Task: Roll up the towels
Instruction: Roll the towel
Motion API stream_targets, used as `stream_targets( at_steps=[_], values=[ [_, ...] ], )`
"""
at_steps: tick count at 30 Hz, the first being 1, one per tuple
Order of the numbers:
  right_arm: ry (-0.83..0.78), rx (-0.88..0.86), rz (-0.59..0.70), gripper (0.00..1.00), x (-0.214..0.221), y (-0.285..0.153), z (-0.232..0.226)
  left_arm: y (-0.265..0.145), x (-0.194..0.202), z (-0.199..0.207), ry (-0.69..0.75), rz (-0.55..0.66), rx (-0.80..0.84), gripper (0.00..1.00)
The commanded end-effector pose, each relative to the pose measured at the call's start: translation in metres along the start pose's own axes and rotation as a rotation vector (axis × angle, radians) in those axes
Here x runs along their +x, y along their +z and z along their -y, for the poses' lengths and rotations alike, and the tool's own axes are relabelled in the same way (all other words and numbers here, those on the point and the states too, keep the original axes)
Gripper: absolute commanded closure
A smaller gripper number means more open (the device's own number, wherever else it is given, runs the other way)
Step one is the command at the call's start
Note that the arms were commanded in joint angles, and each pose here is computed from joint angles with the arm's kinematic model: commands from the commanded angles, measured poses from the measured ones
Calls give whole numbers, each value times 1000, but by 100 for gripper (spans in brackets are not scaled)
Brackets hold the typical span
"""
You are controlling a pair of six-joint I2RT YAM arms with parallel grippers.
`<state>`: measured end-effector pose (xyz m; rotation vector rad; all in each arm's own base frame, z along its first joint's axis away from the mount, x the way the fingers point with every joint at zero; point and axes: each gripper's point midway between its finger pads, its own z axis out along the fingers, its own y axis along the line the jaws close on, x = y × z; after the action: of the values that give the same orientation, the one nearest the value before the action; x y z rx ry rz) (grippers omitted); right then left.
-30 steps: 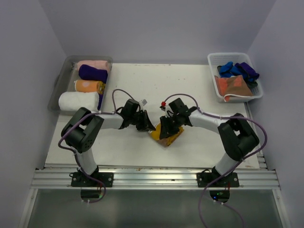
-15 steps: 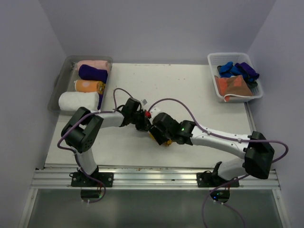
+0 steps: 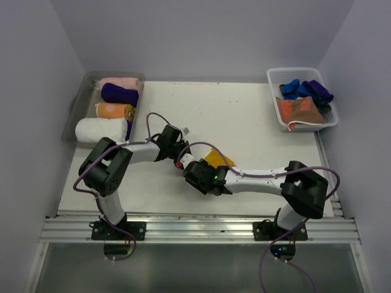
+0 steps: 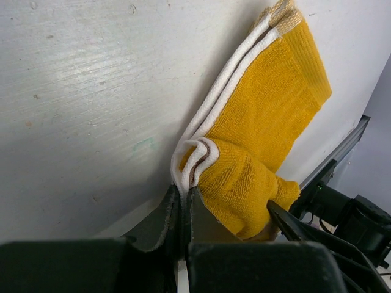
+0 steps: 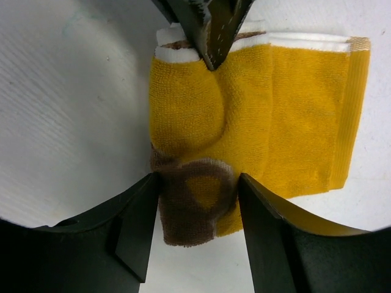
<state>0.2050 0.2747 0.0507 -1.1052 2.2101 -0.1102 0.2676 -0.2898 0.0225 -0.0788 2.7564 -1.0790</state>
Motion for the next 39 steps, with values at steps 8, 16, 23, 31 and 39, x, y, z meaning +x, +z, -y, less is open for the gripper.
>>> stream_targets(
  at_steps=[8,16,23,31,39],
  values=[
    [49,65,-33,55,15,27,-8,-13,-9,10,38,25,-9,100],
    [200,-169,8,95,12,21,-26,-41,-20,20,82,83,-13,75],
    [368,-470,33,100,3,6,-35,-78,-34,19,77,172,7,35],
    [552,-720,27,100,-10,-5,-28,-70,-6,15,103,136,69,20],
    [640,-832,-24,100,-2,-2,-23,-49,10,18,105,86,90,19]
  ],
)
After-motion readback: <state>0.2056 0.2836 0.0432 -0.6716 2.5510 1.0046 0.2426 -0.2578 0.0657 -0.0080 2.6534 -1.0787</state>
